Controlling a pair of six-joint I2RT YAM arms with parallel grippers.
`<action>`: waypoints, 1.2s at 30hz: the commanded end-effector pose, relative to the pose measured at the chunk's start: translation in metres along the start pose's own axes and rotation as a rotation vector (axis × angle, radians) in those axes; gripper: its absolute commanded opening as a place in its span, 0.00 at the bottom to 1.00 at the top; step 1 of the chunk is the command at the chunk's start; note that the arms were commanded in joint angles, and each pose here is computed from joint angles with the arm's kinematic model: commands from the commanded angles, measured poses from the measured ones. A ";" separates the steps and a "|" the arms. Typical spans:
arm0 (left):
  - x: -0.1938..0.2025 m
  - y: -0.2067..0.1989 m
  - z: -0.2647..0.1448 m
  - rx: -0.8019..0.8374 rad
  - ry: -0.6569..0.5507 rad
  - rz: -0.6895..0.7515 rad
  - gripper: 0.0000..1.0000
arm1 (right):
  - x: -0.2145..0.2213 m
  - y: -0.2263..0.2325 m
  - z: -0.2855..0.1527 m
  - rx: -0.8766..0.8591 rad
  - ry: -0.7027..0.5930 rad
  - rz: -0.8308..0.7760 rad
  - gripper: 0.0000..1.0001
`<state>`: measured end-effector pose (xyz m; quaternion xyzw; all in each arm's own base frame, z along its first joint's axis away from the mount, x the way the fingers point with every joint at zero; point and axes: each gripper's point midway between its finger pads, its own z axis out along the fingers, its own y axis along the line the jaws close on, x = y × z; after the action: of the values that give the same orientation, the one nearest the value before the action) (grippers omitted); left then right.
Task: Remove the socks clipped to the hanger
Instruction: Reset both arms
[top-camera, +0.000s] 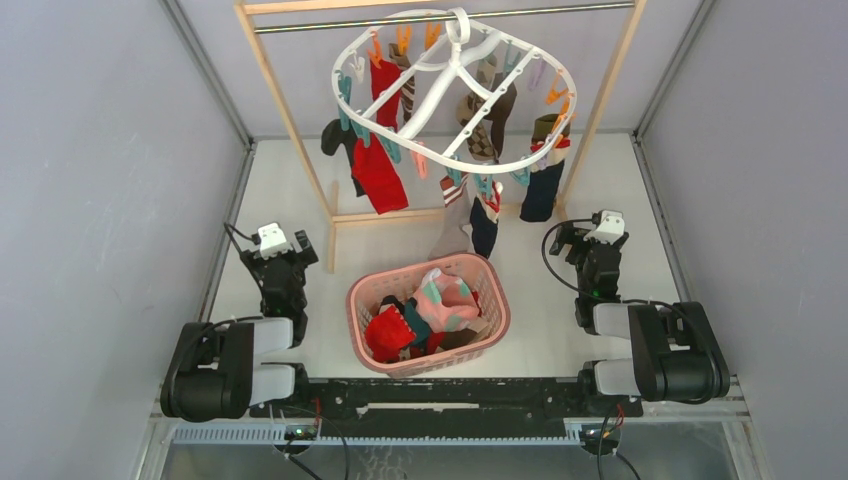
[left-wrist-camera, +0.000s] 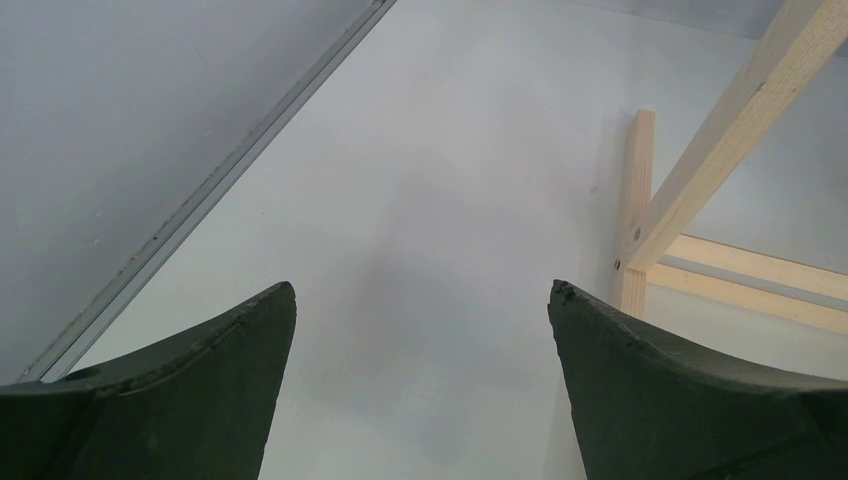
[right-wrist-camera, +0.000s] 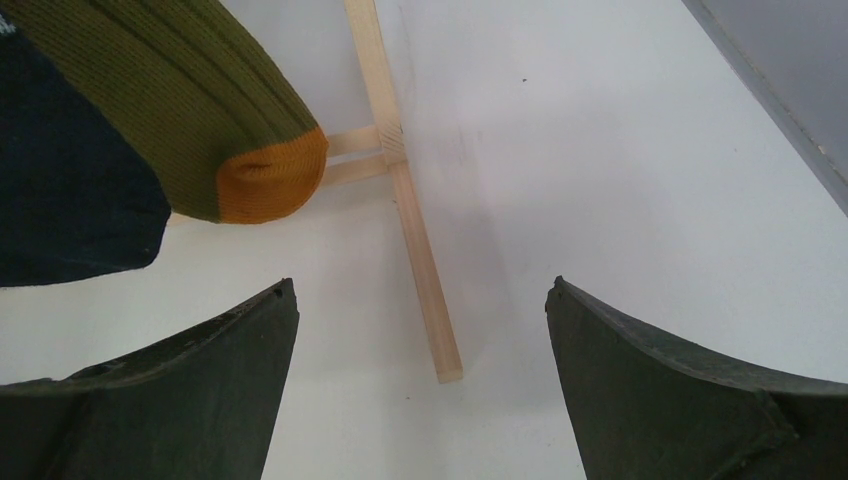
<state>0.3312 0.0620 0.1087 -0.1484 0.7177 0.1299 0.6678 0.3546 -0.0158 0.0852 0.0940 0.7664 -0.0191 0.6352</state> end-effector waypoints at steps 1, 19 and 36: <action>-0.029 0.000 0.010 -0.021 -0.082 -0.035 1.00 | -0.020 0.003 0.008 -0.006 -0.057 0.017 1.00; -0.029 -0.001 0.010 -0.019 -0.082 -0.035 1.00 | -0.021 0.003 0.007 -0.007 -0.059 0.018 1.00; -0.029 -0.001 0.010 -0.020 -0.082 -0.035 1.00 | -0.020 0.003 0.010 -0.017 -0.045 0.022 0.99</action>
<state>0.3312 0.0620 0.1087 -0.1484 0.7177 0.1299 0.6678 0.3571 -0.0158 0.0864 0.0920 0.7674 -0.0151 0.6343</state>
